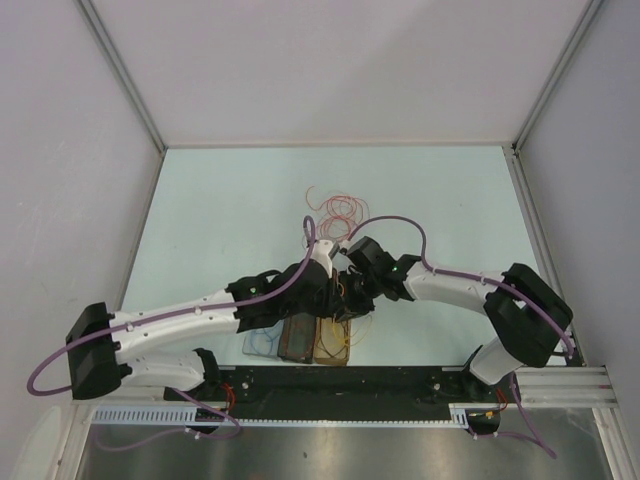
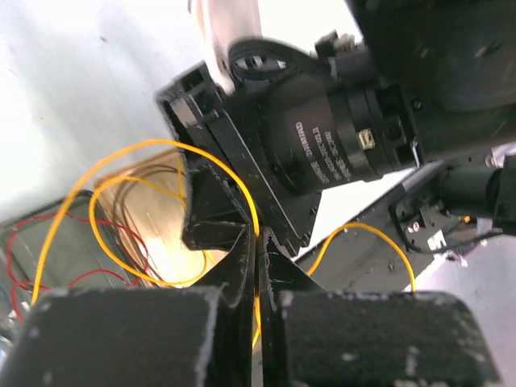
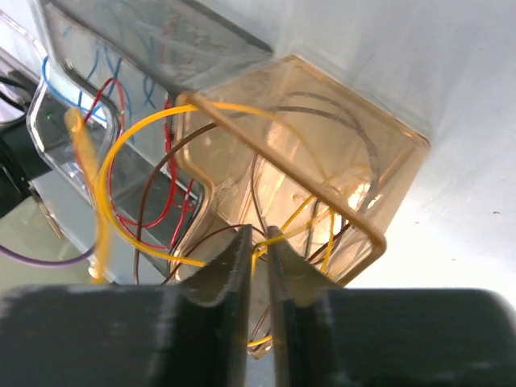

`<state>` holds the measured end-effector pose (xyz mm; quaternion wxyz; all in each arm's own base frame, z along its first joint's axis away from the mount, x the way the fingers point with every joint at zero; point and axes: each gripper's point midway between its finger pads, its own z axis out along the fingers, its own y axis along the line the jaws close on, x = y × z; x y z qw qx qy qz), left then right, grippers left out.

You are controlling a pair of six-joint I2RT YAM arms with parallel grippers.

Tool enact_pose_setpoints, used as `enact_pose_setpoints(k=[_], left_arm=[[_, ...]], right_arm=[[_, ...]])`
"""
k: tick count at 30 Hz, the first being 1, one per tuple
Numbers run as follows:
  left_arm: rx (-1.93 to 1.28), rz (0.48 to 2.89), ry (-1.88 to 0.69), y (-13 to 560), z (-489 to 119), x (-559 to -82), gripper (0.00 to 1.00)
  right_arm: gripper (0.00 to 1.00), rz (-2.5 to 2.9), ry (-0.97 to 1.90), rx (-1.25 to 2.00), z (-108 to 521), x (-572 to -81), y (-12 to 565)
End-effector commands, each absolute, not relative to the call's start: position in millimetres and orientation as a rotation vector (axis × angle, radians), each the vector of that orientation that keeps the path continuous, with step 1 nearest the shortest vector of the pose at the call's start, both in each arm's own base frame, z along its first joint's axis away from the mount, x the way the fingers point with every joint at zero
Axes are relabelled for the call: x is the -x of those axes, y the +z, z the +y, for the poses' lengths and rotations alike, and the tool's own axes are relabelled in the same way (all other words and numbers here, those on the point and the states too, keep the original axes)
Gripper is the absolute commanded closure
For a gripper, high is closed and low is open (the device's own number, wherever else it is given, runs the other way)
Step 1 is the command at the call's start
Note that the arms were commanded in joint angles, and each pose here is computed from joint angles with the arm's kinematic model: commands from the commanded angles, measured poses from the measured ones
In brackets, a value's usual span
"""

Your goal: Untangle the cables

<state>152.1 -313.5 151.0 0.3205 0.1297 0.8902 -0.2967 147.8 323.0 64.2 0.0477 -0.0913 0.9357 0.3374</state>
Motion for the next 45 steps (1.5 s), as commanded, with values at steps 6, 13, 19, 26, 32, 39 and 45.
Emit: enact_pose_setpoints(k=[6, 13, 19, 26, 32, 39, 45], left_arm=[[-0.321, 2.293, -0.816, 162, -304, -146, 1.0], [-0.305, 2.304, -0.794, 153, -298, -145, 1.0], [-0.298, 2.313, -0.753, 144, -293, -147, 1.0], [-0.309, 2.342, -0.667, 134, -290, -151, 1.0], [-0.37, 2.345, -0.671, 123, -297, -150, 1.0], [-0.398, 2.417, -0.583, 77, -311, -154, 1.0], [-0.428, 2.497, -0.457, 42, -313, -153, 1.0]], right_arm=[[0.52, 2.641, 1.131, 0.326, 329, -159, 134], [0.46, 2.63, 1.104, 0.309, 313, -163, 156], [0.44, 2.659, 0.977, 0.263, 282, -171, 155], [0.44, 2.689, 0.827, 0.213, 246, -180, 149], [0.44, 2.657, 0.783, 0.165, 225, -187, 157], [0.45, 2.65, 0.782, 0.156, 221, -188, 160], [0.46, 2.633, 0.784, 0.155, 218, -187, 165]])
